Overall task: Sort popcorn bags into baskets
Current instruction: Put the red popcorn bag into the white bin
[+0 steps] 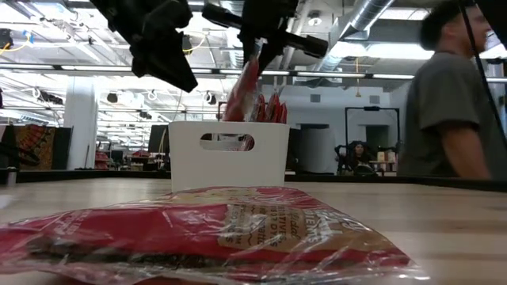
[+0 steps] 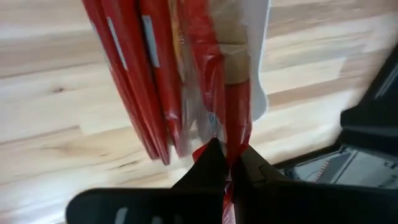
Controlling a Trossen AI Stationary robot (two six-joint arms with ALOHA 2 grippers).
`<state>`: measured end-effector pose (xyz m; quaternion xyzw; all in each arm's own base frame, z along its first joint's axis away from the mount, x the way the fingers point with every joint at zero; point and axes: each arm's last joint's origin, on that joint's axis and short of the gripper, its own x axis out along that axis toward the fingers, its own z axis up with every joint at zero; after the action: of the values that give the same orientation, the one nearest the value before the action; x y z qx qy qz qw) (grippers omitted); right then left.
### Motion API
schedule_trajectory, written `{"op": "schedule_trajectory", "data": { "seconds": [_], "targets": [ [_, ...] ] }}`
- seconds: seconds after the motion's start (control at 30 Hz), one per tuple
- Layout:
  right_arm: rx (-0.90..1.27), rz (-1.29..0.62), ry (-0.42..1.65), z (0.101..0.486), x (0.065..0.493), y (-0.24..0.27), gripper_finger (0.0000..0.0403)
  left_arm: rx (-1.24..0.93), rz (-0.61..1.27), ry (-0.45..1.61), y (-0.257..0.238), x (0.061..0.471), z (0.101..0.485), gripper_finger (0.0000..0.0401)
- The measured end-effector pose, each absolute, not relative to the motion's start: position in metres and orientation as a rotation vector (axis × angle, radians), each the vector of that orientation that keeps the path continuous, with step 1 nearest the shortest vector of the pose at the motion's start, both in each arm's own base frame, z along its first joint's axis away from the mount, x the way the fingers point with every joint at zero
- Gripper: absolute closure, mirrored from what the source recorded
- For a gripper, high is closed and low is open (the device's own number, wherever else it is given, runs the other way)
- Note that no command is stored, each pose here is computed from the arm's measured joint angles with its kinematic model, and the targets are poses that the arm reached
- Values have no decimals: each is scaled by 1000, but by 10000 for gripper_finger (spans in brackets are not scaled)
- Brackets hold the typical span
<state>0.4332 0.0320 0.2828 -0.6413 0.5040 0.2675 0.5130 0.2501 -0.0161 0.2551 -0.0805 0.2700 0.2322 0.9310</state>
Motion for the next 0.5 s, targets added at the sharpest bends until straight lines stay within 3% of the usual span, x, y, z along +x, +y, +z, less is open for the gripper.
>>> {"op": "schedule_trajectory", "data": {
  "seconds": [0.5],
  "targets": [
    [-1480,759,1235,280,426,33,391,-156,461,563,-18,263,243,301]
  ]
}}
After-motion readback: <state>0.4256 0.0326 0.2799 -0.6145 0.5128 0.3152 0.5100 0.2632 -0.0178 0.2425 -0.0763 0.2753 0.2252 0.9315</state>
